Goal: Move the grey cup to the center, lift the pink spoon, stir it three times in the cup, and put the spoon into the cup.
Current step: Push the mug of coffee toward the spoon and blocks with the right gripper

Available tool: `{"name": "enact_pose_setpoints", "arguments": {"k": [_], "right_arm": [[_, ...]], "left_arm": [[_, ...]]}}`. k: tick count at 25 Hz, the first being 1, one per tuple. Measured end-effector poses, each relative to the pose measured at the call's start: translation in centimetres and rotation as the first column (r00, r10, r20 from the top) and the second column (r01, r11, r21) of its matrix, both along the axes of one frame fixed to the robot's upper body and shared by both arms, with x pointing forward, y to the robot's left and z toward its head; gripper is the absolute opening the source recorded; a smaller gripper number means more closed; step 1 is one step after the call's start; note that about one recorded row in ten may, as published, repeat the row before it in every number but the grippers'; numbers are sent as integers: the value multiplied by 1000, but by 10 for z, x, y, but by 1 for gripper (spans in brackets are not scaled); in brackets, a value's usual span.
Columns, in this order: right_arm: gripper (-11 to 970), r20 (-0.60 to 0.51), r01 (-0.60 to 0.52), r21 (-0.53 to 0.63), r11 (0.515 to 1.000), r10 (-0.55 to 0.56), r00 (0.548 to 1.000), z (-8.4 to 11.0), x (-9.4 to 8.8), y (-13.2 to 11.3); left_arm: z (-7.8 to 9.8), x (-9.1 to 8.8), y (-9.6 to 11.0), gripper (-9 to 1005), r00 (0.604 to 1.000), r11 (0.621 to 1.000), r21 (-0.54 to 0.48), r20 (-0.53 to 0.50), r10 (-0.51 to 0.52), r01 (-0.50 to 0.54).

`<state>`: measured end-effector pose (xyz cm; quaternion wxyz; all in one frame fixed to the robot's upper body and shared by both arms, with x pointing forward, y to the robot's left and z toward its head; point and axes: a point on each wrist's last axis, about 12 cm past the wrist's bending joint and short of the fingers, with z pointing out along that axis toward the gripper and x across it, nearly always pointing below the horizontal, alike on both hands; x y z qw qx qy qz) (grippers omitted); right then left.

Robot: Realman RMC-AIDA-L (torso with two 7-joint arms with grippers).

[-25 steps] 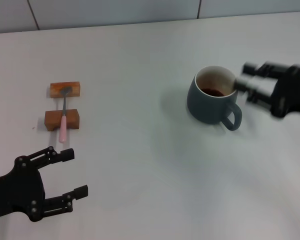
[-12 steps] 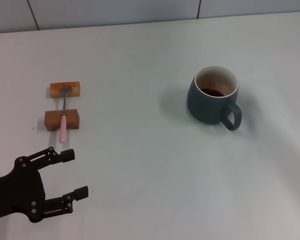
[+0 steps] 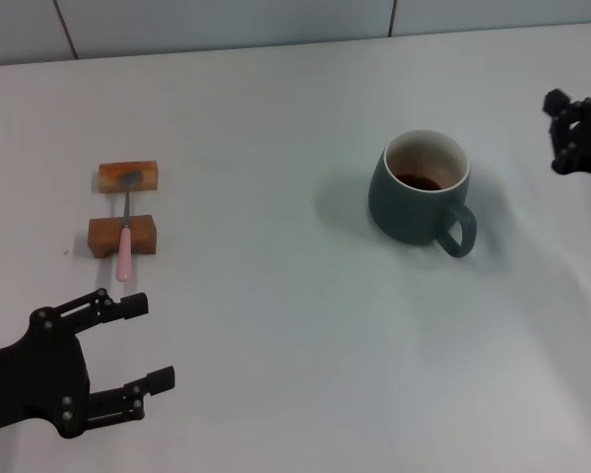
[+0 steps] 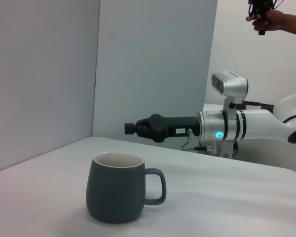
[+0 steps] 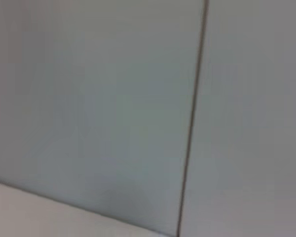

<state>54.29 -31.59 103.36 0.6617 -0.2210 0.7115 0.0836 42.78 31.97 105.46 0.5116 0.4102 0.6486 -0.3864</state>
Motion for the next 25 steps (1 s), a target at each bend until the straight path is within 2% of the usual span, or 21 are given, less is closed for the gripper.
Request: {"name": "enact_pose_setpoints", "arguments": {"k": [5,25], "right_arm": [[6,-19,-70,-21,997,70,997,-4,1,14],[26,-100,-193,-66,979,186,977,-12,10,46]], "left_arm": [[0,0,0,806,1000,1000,0,0,-1,1],[0,-2,-1,800,1000,1000,-9,-4,-5,5]]}}
